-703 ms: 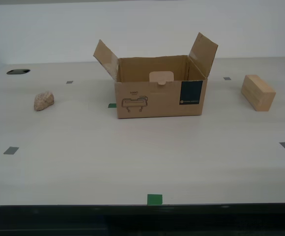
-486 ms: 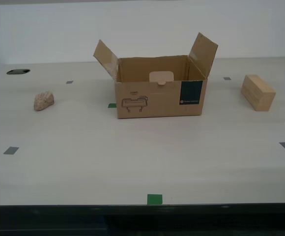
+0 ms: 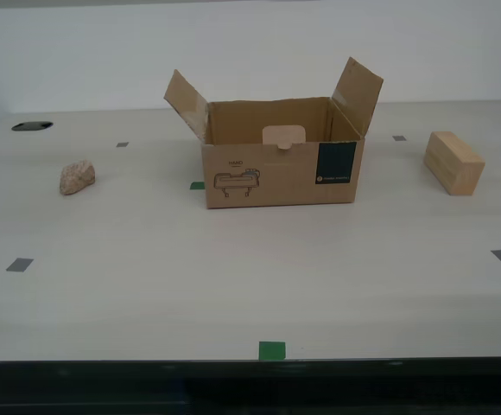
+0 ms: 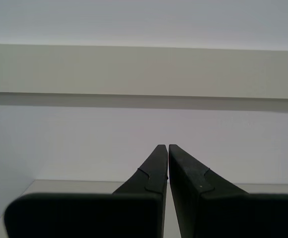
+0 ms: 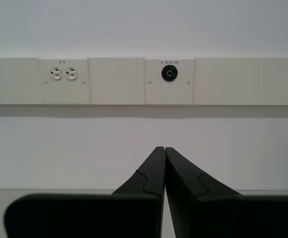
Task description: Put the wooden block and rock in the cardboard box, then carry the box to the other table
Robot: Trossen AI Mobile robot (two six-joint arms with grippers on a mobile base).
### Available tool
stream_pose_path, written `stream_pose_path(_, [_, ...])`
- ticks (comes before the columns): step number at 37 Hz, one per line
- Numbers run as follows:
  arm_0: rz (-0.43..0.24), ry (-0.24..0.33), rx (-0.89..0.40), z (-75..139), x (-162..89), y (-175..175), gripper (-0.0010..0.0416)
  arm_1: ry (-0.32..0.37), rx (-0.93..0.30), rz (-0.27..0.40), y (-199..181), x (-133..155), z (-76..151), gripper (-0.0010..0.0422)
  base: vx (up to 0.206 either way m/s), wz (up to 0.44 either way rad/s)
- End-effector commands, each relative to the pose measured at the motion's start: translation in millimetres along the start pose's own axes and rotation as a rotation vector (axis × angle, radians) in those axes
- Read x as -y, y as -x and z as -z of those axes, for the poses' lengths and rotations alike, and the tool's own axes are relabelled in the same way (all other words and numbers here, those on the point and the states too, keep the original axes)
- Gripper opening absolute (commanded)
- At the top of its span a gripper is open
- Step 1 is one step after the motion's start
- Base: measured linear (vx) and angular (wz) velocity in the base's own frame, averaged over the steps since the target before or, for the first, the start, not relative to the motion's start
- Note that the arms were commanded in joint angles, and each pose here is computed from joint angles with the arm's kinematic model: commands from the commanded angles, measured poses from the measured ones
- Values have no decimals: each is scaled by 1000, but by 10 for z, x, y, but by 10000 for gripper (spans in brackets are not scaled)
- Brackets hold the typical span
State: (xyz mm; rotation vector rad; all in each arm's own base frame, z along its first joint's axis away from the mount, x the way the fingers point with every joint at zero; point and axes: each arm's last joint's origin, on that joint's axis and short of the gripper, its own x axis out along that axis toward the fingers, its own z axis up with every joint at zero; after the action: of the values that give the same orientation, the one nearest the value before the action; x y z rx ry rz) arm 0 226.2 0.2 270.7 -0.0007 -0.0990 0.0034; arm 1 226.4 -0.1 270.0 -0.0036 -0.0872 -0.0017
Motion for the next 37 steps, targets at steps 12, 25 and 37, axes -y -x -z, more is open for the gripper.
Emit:
stream_pose_path(12, [0, 0, 2, -7, 1, -1, 1, 2, -14, -1, 0, 0, 13, 7, 0, 0])
stream_pose_path(25, [0, 1, -3, -2, 1, -1, 1, 8, -39, -2, -9, 0, 13, 116, 0, 0])
stream_pose_path(37, [0, 0, -38, 31, 1, 0, 103, 8, -25, -2, -22, 0, -34, 216, 0, 0])
